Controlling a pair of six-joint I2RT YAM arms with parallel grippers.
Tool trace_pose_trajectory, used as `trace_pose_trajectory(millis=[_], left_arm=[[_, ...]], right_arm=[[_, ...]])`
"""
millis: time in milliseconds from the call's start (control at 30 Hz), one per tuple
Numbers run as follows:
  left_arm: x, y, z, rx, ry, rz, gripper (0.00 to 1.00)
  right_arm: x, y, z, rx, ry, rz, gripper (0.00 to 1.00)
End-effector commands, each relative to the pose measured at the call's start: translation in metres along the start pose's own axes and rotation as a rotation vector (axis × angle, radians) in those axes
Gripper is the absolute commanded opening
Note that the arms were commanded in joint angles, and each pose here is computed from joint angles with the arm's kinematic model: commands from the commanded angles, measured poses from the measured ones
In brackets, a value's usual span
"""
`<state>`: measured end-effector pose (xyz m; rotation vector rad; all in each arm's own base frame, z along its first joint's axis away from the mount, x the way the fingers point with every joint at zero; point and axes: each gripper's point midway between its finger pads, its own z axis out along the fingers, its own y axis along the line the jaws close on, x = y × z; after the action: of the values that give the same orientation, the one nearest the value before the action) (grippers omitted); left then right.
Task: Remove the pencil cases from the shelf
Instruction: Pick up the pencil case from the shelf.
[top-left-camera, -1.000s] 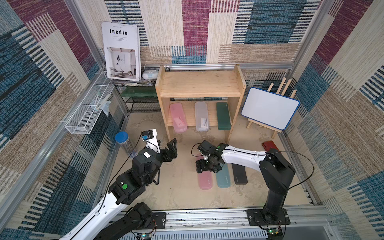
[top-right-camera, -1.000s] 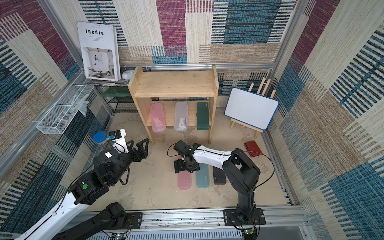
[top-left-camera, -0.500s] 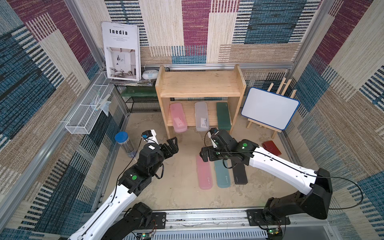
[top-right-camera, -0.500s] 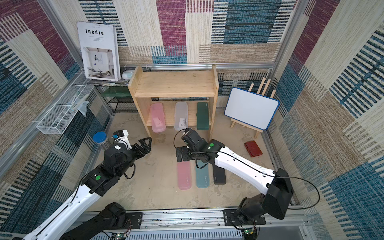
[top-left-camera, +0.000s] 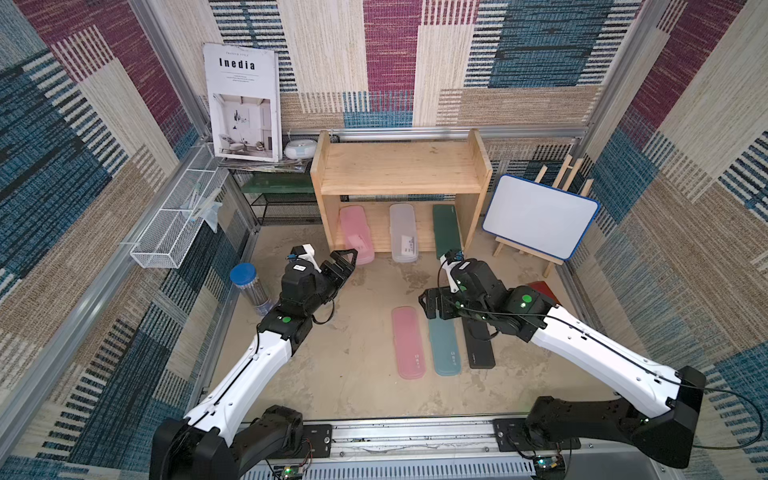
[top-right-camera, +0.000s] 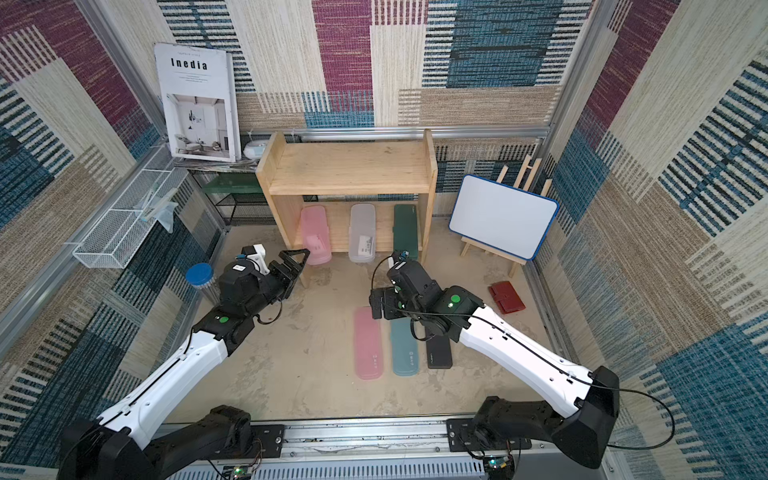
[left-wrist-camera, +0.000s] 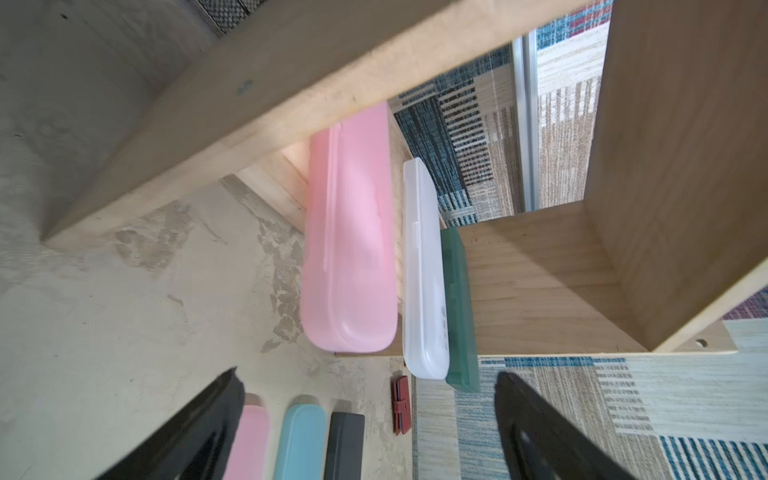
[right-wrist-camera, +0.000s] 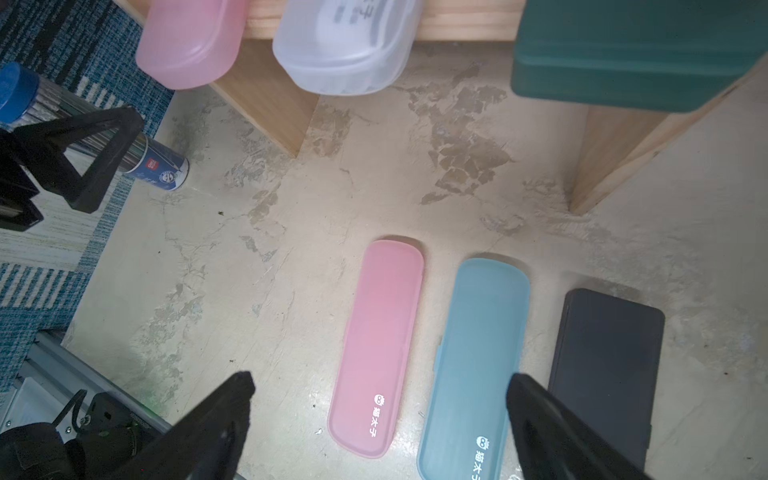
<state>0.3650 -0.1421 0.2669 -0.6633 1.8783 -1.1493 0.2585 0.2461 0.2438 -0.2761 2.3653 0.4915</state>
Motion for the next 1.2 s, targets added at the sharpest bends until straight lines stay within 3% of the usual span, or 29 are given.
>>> trace_pose_trajectory(millis=[0, 367, 533, 633, 733, 1100, 1167], left_arm=[[-0.001, -0.017, 0.005, 0.071, 0.022, -0.008, 0.98], [-0.001, -0.006, 0.03, 0.057, 0.057, -0.055, 0.81], [-0.003, -0.005, 0.038, 0.051, 0.058, -0.055, 0.7], [-0.005, -0.003, 0.041, 0.051, 0.059, -0.064, 0.56], [-0.004, -0.002, 0.043, 0.047, 0.064, -0.069, 0.49], [-0.002, 0.006, 0.01, -0.011, 0.028, -0.046, 0.13], [-0.002, 0.003, -0.003, -0.012, 0.016, -0.03, 0.12]], right_arm=[[-0.003, -0.003, -0.001, -0.001, -0.004, 0.0, 0.99], [-0.007, -0.009, -0.001, 0.001, -0.009, 0.011, 0.99], [-0.009, -0.012, -0.003, 0.006, -0.017, 0.011, 0.99], [-0.008, -0.013, -0.003, 0.011, -0.015, 0.009, 0.99], [-0.008, -0.014, -0.003, 0.012, -0.013, 0.007, 0.99], [-0.017, -0.005, -0.01, -0.023, -0.027, -0.006, 0.99], [-0.021, -0.002, -0.015, -0.035, -0.038, -0.009, 0.99]])
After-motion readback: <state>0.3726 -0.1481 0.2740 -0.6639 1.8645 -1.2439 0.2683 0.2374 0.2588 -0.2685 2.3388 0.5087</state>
